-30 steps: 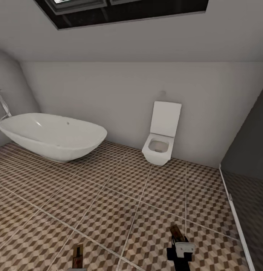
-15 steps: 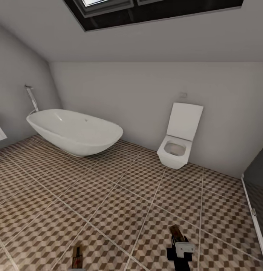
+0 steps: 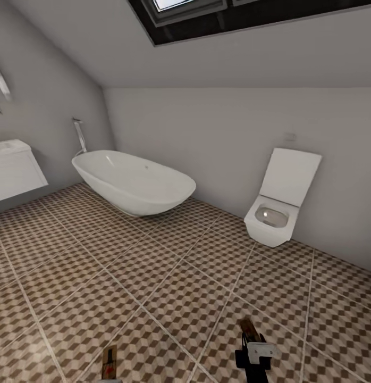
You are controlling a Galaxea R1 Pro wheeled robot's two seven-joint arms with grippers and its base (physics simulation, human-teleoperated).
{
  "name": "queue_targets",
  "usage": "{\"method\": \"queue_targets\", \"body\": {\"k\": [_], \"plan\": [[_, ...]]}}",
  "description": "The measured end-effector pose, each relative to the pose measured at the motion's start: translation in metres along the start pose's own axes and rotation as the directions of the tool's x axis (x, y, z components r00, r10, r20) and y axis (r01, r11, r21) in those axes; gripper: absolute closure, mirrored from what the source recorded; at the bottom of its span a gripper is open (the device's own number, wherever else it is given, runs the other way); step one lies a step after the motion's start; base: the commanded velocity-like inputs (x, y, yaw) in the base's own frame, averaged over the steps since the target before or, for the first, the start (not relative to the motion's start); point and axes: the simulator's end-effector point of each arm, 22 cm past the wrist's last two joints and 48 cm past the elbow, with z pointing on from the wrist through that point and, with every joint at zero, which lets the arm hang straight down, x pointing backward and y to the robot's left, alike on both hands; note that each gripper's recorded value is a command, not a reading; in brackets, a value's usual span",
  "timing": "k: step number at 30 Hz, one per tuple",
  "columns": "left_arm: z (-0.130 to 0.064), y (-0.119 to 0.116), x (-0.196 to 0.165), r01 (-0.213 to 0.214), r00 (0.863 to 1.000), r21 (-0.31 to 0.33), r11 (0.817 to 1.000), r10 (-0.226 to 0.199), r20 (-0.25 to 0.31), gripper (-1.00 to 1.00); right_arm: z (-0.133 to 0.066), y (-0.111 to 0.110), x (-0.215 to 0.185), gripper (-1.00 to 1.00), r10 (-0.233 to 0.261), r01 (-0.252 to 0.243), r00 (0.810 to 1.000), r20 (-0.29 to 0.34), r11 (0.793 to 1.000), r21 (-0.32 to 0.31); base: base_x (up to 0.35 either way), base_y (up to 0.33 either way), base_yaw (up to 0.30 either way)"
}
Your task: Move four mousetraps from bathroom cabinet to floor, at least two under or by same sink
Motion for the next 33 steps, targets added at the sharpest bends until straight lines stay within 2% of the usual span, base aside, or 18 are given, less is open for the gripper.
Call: {"method": "queue_targets", "body": {"k": [33], "plan": [[0.0000, 0.0000, 0.0000, 0.000, 1.000, 0.000, 1.000, 0.000, 0.000, 1.00, 0.0000, 0.0001, 0.0000, 1.00, 0.000, 0.000, 1.000, 0.000, 1.000, 0.000, 0.000, 0.000, 0.286]]}}
